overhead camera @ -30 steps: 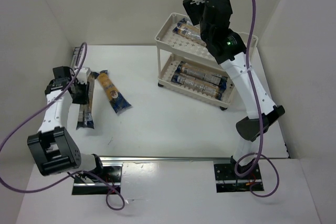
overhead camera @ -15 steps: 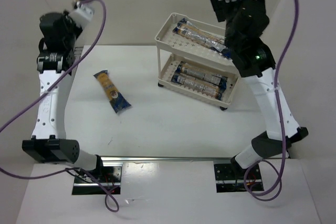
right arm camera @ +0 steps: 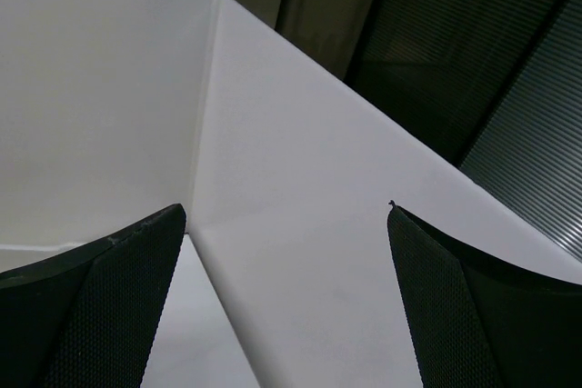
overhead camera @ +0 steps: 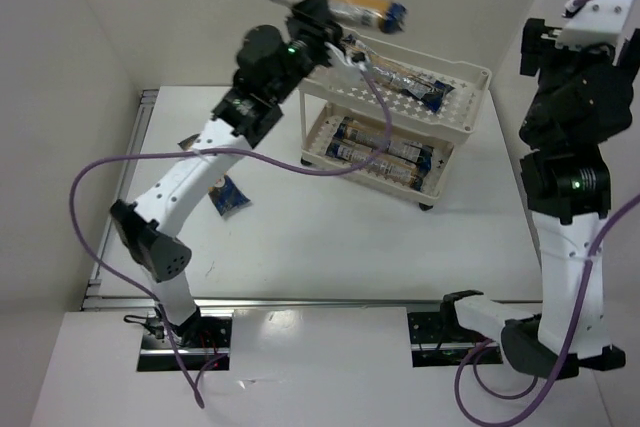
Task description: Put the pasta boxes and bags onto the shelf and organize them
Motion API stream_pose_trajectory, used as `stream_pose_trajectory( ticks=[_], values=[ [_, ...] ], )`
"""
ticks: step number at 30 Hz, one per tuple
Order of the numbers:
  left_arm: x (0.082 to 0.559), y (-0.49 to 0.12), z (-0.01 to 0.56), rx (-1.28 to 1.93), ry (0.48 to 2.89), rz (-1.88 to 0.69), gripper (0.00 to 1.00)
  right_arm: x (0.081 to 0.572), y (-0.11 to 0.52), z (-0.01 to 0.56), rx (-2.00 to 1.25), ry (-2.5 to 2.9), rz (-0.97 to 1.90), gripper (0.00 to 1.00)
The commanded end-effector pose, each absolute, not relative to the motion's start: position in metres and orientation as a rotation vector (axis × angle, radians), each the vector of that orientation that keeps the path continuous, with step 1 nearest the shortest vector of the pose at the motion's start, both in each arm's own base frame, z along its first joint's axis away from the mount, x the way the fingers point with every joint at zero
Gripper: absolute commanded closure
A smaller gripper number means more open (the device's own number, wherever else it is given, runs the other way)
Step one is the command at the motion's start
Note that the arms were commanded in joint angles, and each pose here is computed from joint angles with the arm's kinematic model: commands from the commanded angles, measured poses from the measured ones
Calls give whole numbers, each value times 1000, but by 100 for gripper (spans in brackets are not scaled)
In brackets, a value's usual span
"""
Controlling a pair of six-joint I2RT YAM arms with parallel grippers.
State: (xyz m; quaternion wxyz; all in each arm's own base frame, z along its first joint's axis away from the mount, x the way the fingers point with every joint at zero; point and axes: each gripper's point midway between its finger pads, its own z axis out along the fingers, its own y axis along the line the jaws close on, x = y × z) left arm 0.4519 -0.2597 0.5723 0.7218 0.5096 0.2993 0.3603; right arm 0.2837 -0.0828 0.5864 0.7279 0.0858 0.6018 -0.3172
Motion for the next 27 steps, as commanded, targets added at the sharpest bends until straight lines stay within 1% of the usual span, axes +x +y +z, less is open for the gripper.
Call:
stream_pose_trajectory(
  ticks=[1, 2, 4, 5, 6, 8, 9, 10, 12, 14, 18, 19, 23, 24, 27],
  values=[
    [406, -299, 635, 1011, 400, 804, 100, 264, -90, 581, 213, 1306, -663, 4],
    [406, -309, 632, 1017, 402, 776, 100, 250, -96, 584, 228, 1286, -674, 4],
    [409, -336, 612, 1068, 414, 705, 100, 243, -99, 579, 228, 1283, -673, 4],
    [398, -347, 613, 1075, 399, 679, 100, 238, -98, 579, 223, 1275, -666, 4],
    [401, -360, 598, 1090, 397, 664, 100, 227, -100, 580, 231, 1262, -662, 4],
    [394, -376, 590, 1094, 371, 635, 100, 220, -102, 578, 232, 1261, -671, 4],
    [395, -394, 572, 1138, 376, 608, 100, 213, -105, 577, 248, 1254, -672, 4],
    [394, -391, 582, 1109, 387, 605, 100, 214, -104, 577, 239, 1253, -666, 4],
    [398, -402, 574, 1122, 423, 562, 100, 213, -104, 573, 233, 1263, -671, 4],
    [400, -399, 578, 1109, 453, 559, 100, 215, -100, 570, 205, 1282, -651, 4],
    [408, -404, 556, 1153, 498, 539, 100, 216, -94, 572, 180, 1281, -624, 4],
    [410, -406, 549, 1162, 510, 527, 100, 224, -93, 567, 163, 1303, -621, 4],
    [408, -404, 550, 1142, 536, 485, 100, 230, -90, 571, 145, 1302, -609, 4],
    [414, -408, 541, 1155, 553, 490, 100, 230, -90, 571, 145, 1302, -609, 4],
    [419, -411, 541, 1147, 567, 489, 100, 228, -89, 572, 151, 1300, -601, 4]
  ],
)
